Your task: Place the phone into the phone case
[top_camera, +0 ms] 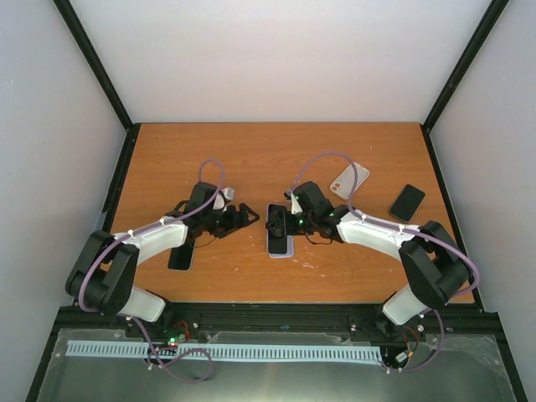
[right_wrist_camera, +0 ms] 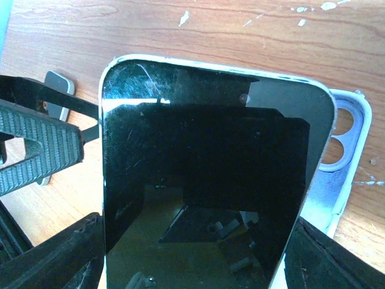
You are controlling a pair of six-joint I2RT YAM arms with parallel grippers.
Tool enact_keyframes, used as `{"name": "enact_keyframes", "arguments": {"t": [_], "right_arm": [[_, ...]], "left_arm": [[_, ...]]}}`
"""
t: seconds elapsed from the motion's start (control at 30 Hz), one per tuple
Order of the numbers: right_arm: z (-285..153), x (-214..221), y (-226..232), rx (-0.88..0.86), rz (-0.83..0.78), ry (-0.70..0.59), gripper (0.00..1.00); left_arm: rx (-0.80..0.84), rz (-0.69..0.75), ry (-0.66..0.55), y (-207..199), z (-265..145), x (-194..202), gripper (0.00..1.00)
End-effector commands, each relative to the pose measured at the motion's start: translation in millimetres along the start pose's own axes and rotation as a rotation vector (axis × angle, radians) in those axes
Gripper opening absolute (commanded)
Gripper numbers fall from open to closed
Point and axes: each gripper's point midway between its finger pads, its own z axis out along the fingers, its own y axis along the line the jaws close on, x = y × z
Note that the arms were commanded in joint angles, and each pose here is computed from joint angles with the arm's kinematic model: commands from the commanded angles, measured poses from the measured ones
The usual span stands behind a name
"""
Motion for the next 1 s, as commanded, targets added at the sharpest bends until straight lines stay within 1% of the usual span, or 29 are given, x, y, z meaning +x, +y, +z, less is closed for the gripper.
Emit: {"name": "enact_keyframes", "arguments": {"t": [0.0, 0.17, 0.3, 0.6, 0.7, 0.97], "right_arm": [[5.6, -11.7, 9.6, -0.019, -0.051, -0.027, 0.64], [20.4, -5.0, -2.8, 0.022, -0.062, 0.014, 0.65], [26.7, -9.1, -8.8, 0.065, -0.075, 0.028, 0.66], [45.1, -1.7, -23.1, 0.108, -0.060, 0.075, 0.67], [45.4, 1.5, -25.4, 0.117, -0.045, 0.087, 0.67], [34.9, 9.5, -37.3, 0.194, 0.049, 0.104, 0.81]], "left_arm": [[0.033, -0.004, -0.015, -4.2, -1.0, -3.2, 0.92], [0.024, -0.022, -0.001, 0.7, 3.3, -1.1, 0.89], [0.043, -0.017, 0.018, -0.1, 6.5, 2.5, 0.88], [0.038, -0.021, 0.005, -0.6, 5.3, -0.1, 0.85], [0.040, -0.021, 0.008, -1.9, 5.2, -0.6, 0.85], [0.038, -0.003, 0.011, -4.0, 6.8, -4.0, 0.81]]}}
